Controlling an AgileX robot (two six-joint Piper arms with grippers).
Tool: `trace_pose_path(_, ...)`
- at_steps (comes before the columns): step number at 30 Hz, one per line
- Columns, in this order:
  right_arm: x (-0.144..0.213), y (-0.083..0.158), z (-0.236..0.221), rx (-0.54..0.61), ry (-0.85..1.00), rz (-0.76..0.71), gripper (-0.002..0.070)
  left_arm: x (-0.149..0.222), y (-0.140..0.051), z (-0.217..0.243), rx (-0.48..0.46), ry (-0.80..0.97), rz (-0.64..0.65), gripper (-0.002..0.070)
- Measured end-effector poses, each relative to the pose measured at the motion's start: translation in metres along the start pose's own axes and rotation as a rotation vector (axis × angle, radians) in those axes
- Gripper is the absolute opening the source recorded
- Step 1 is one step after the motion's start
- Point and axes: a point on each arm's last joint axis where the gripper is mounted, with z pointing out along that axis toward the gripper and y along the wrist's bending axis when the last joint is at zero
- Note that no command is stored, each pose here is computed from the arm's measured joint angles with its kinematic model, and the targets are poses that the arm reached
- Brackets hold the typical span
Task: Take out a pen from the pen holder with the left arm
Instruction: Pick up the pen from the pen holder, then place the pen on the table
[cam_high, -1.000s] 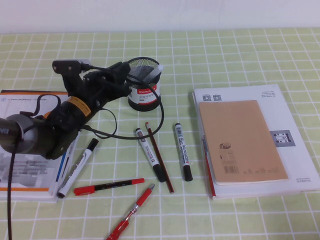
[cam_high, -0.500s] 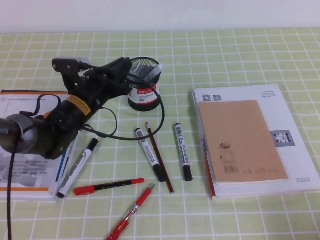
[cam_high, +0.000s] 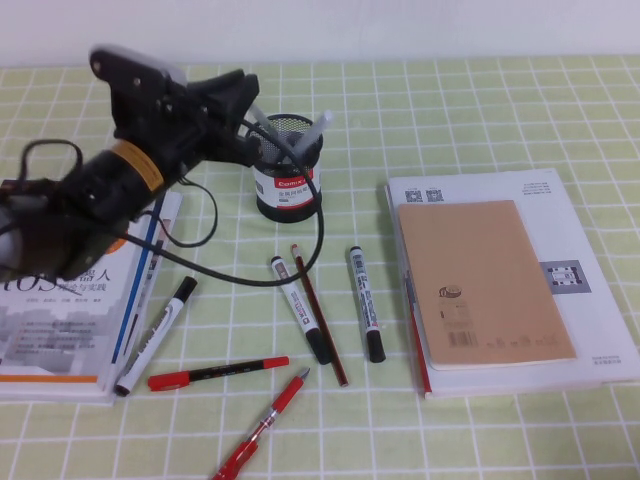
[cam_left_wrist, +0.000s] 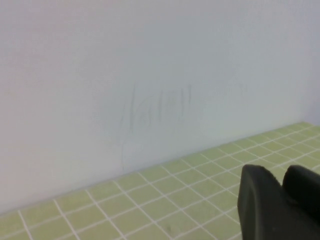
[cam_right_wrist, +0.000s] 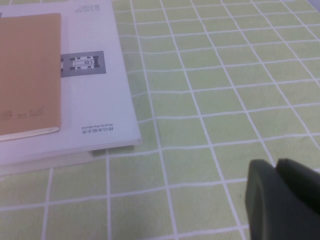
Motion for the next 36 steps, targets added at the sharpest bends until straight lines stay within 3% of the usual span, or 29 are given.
trace_pose_path(7, 0.000, 0.000, 0.000, 0.000, 0.000, 0.000, -0.0013, -0.043, -0.011, -0.017, 0.033, 0.048, 0.127, 0.0046)
trace_pose_path(14, 0.000, 0.000, 0.000, 0.000, 0.000, 0.000, -0.0013, -0.074, -0.033, -0.065, 0.025, 0.015, 0.151, 0.0046)
trace_pose_path(22, 0.000, 0.000, 0.000, 0.000, 0.000, 0.000, -0.0013, -0.028, -0.049, -0.108, -0.004, 0.119, 0.031, 0.0046)
trace_pose_path(28, 0.000, 0.000, 0.000, 0.000, 0.000, 0.000, -0.0013, 0.004, -0.045, -0.110, -0.053, 0.152, -0.046, 0.0046)
trace_pose_path(36, 0.000, 0.000, 0.000, 0.000, 0.000, 0.000, -0.0013, 0.037, -0.041, -0.100, -0.050, 0.210, -0.102, 0.0052)
